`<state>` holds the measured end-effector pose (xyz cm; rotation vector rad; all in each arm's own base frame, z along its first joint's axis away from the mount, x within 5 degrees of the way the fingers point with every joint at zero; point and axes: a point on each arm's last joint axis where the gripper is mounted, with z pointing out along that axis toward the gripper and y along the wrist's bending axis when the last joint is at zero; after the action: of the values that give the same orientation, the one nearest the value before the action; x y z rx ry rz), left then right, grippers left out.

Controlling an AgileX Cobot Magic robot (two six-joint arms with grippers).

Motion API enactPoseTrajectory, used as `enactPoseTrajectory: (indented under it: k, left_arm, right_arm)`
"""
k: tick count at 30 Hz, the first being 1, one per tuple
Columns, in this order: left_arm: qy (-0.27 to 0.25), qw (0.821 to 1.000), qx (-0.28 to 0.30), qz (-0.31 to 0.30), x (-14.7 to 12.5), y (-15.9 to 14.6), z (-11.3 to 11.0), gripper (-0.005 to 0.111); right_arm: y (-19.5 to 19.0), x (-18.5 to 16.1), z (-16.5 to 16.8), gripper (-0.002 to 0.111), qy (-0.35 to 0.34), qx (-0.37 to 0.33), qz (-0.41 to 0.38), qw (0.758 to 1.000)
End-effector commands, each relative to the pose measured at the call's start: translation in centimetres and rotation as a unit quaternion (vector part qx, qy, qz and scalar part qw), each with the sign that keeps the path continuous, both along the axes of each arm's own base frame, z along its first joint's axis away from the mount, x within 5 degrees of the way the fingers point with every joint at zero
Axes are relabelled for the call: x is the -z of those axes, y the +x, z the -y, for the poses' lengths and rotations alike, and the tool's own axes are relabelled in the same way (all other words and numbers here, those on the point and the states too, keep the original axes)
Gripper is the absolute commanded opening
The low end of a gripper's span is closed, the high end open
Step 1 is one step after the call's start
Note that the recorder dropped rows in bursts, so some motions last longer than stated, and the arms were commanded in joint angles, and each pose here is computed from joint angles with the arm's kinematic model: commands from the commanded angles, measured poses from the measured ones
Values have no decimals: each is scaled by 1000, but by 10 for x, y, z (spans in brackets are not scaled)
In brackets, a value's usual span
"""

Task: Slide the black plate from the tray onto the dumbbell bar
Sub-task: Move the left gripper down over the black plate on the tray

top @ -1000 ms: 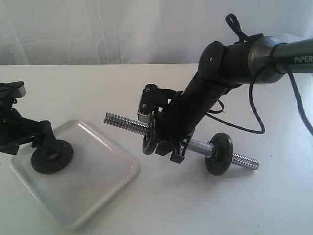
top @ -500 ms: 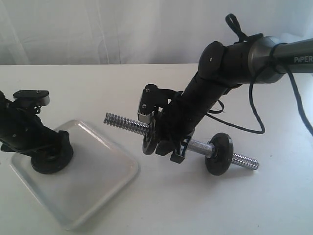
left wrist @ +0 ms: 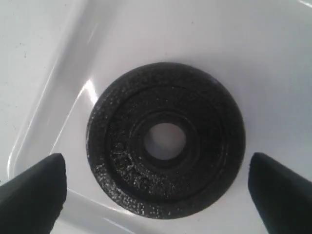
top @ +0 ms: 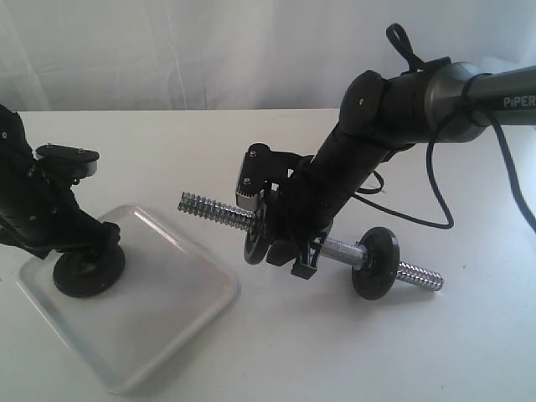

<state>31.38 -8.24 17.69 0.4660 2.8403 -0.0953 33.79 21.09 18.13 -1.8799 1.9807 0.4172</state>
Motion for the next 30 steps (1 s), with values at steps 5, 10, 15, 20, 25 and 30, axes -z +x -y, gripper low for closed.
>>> enactPoseTrajectory:
  k: [5, 10, 15, 20, 25, 30]
  left_arm:
    - [30, 1000, -1, 3, 0, 0, -3, 100]
    - [30, 1000, -2, 0, 3, 1, -3, 104]
    - [32, 999, -3, -16, 16, 4, -2, 105]
    - [6, 1000, -24, -14, 19, 6, 2, 105]
    - [-20, 999, -20, -25, 15, 6, 8, 105]
    - [-21, 999, -13, -41, -2, 14, 11, 105]
  right_arm:
    - [2, -29, -2, 0, 42, 18, 34, 998]
    - [1, -29, -2, 0, 41, 17, 31, 999]
    - [2, -29, -2, 0, 41, 18, 33, 998]
    - [2, -29, -2, 0, 42, 19, 34, 998]
    - [4, -29, -2, 0, 43, 26, 42, 998]
    - [4, -29, -2, 0, 43, 25, 42, 998]
